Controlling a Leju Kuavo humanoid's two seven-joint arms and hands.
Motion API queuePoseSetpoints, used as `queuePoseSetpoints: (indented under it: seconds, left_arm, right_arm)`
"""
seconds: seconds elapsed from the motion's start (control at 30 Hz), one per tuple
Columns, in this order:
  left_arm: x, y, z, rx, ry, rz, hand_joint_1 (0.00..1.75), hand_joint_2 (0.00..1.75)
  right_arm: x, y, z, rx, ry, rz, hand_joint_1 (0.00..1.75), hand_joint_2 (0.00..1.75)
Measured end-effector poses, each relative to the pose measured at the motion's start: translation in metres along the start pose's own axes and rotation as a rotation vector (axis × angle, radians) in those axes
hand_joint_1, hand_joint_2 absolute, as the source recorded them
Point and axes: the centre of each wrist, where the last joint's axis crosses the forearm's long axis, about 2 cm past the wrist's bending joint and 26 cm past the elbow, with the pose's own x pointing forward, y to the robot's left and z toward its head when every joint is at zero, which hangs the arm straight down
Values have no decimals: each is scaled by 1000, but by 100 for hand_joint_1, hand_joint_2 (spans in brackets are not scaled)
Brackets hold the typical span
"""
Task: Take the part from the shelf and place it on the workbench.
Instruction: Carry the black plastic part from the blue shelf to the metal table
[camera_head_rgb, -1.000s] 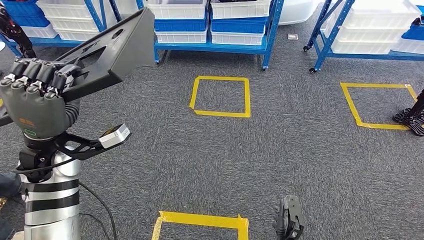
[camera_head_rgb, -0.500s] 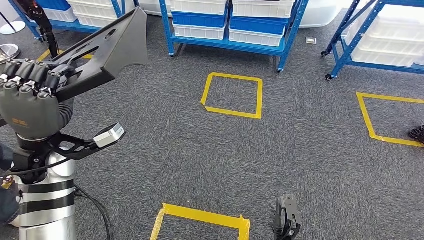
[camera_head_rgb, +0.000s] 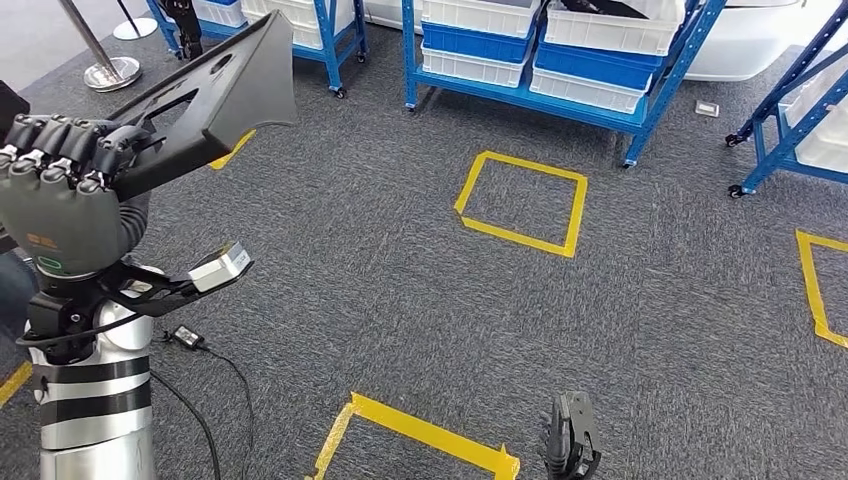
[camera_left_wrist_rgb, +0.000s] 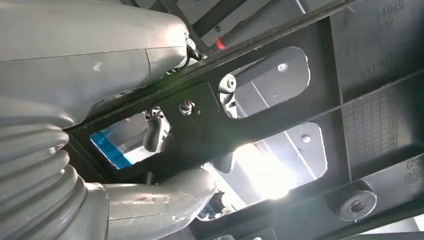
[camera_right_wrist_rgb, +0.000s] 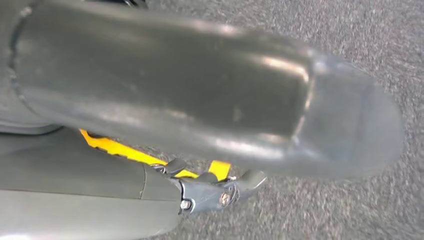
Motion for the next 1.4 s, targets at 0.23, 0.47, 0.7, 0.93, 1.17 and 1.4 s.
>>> queuePoseSetpoints:
  seconds: [0.23, 0.47, 0.7, 0.93, 1.17, 1.4]
  left_arm:
    - [-1, 0, 1, -3, -5, -1, 175, 175]
    - [-3, 1, 1, 0, -12, -6, 175, 175]
    - [-4, 1, -1, 7, -20, -9, 175, 175]
    - [-5, 1, -1, 6, -22, -11, 175, 175]
    - [-7, 1, 0, 4, -19, -16, 175, 175]
    - [-5, 0, -4, 3, 21, -20, 175, 175]
  right_arm:
    - [-1, 0, 0, 2, 4, 1, 0, 0]
    - [0, 0, 0, 1, 4, 2, 0, 0]
    - [-3, -1, 1, 3, 11, 3, 0, 0]
    - [-3, -4, 0, -3, 14, 3, 0, 0]
    - [-4, -4, 1, -12, 18, 2, 0, 0]
    - [-8, -6, 2, -125, 125, 5, 0, 0]
